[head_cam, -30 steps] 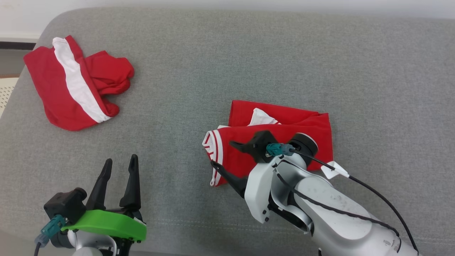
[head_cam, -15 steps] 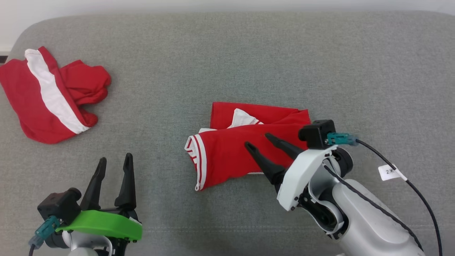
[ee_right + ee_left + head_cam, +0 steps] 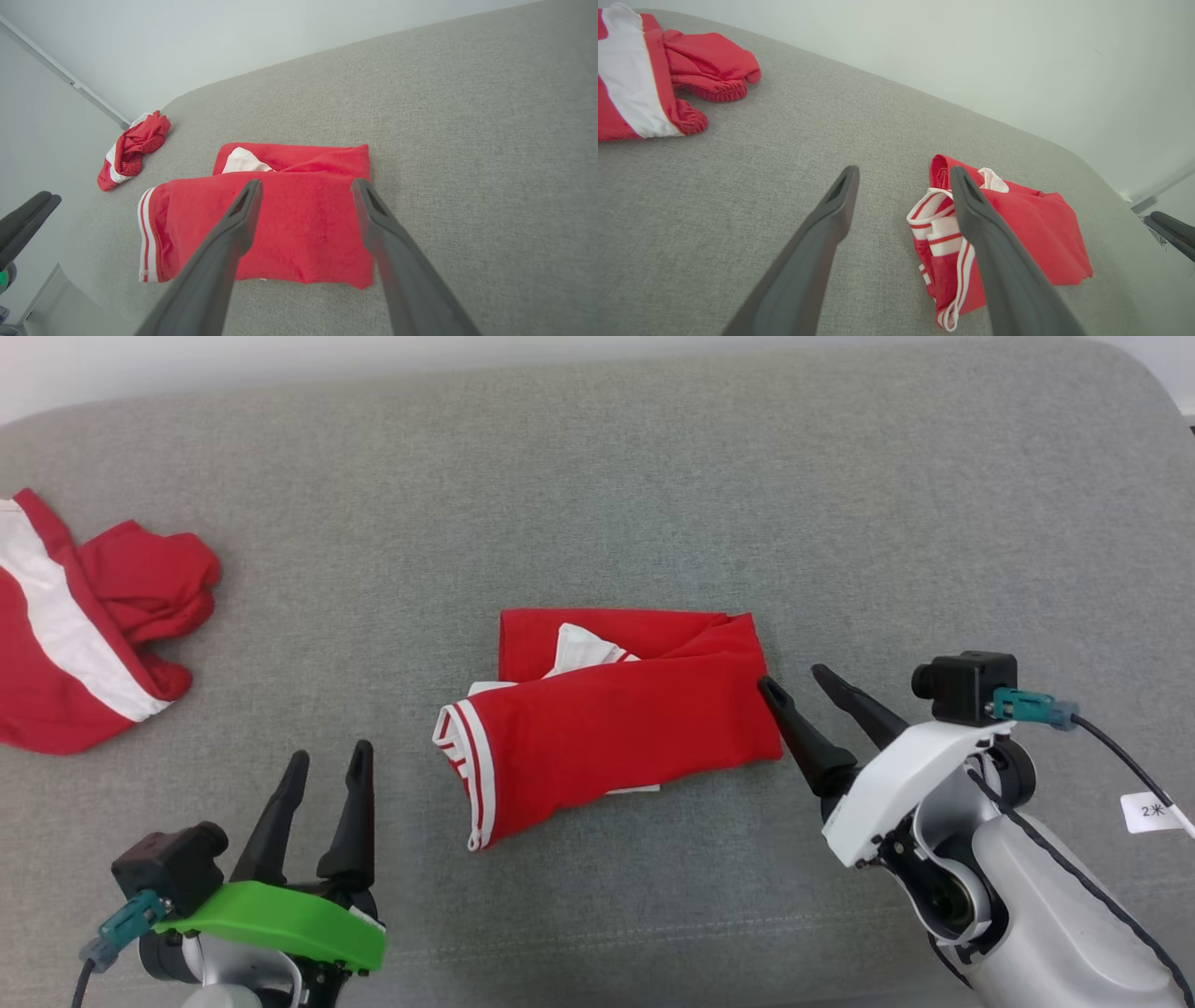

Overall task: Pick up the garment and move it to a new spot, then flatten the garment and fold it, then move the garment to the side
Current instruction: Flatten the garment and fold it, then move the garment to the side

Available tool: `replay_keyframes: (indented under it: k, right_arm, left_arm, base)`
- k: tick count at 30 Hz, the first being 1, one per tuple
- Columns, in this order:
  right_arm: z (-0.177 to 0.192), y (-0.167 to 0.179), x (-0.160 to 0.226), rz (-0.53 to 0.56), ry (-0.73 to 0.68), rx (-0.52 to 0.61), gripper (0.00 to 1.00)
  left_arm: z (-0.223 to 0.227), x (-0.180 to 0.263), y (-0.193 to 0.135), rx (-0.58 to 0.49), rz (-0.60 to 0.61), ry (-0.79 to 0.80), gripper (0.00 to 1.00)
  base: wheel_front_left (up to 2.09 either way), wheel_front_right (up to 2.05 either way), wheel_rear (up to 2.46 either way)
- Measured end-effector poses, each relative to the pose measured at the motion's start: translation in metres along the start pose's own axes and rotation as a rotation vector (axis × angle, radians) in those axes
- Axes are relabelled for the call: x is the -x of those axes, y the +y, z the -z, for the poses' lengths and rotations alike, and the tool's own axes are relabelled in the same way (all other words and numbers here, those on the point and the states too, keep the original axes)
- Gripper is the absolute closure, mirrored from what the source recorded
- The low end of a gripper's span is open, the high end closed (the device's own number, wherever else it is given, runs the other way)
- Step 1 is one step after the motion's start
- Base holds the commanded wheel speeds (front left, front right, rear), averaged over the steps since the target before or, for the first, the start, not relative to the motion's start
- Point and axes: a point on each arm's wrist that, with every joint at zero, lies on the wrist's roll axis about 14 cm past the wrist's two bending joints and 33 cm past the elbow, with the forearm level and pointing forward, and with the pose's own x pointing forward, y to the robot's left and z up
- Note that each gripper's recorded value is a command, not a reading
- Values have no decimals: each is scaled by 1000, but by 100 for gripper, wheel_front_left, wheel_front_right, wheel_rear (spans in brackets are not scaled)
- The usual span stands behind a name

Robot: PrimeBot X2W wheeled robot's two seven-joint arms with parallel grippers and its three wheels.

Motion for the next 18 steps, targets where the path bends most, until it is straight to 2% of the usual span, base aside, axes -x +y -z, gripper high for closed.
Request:
replay_keyframes:
  k: [3,11,14,18]
  right_arm:
    - [3,-15,11,49,-12,-35,0]
    - [-2,-38,28,120,-51,-37,0]
    - [0,-42,31,139,-72,-134,0]
    - [10,-47,30,143,-48,-179,0]
  left_arm:
    - [16,-5,-11,-6,59,79,0]
    - [29,-19,-25,-70,151,168,0]
    - [30,-26,-36,-67,185,172,0]
    - [39,-30,-44,-59,209,207,0]
  base:
    - [0,0,0]
    - [0,0,0]
    - [0,0,0]
    - [0,0,0]
